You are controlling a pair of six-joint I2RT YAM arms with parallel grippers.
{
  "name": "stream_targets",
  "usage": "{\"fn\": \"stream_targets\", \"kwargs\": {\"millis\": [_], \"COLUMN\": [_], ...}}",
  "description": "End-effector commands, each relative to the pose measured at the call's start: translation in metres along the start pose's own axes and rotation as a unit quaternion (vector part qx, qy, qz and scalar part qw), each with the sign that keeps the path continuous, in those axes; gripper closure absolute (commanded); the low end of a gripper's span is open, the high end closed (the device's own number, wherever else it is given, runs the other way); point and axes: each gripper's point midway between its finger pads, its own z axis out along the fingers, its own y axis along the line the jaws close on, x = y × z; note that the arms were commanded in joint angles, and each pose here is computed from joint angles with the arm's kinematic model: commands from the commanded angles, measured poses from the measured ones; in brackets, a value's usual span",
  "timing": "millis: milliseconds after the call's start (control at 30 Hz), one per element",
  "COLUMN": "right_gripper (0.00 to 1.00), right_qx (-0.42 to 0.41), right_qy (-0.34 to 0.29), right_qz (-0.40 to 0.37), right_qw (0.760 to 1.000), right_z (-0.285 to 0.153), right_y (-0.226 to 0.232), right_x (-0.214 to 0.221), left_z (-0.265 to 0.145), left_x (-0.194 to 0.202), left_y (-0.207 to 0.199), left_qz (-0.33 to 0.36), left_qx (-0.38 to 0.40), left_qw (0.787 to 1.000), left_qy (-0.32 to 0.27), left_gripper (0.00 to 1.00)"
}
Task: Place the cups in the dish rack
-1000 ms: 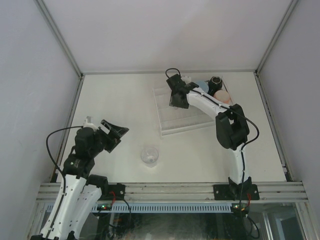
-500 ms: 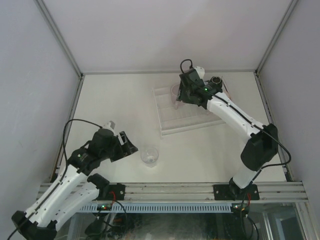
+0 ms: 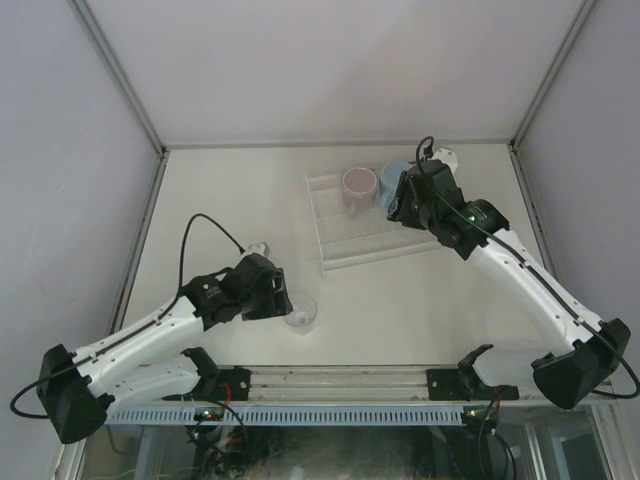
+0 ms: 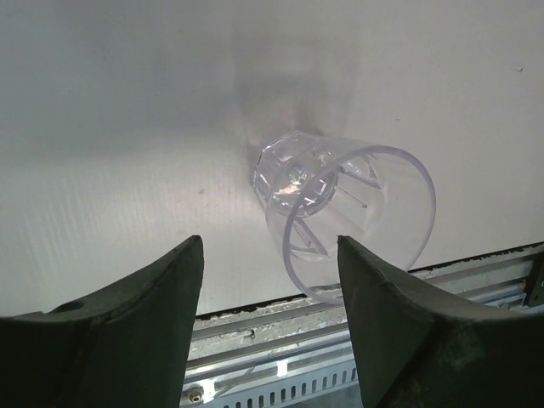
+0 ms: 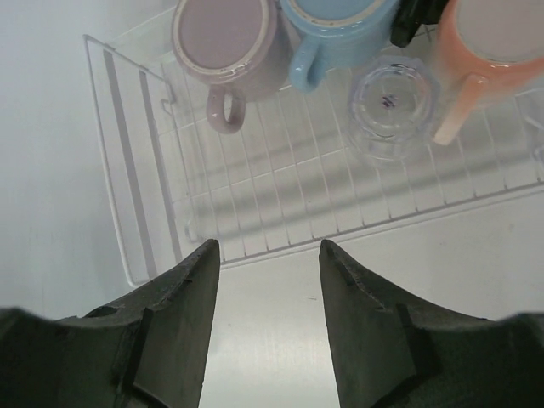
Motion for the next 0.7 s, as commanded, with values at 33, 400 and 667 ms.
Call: {"fn": "stream_targets", "kwargs": {"millis": [33,400,667], "right_gripper": [0.50,0.50,0.50], "right_qx": [-0.003,-0.006,-0.080], "right_qy": [-0.014,-0.027,0.011], "right_qz": [0.009,0.022,0.030], "right_qw": [1.000,0.999,0.996], "right_z": [-0.014,-0.033,-0.040], "right_y": [-0.017,-0.035,-0.030], "right_x": [-0.001,-0.003,0.000], "left_z": [0.000,0.027,0.019], "left_x": [-0.020,-0.004,-0.007], "left_y": [-0.026,-0.039,-0.034], "left_qz": [0.005,0.036,0.031], "left_qx": [0.011,-0.011,-0.012], "left_qw": [0.999,0.999,0.999], "left_qy": [-0.037,-0.005,-0.018], "left_gripper": [0.34,0.53,1.00]}}
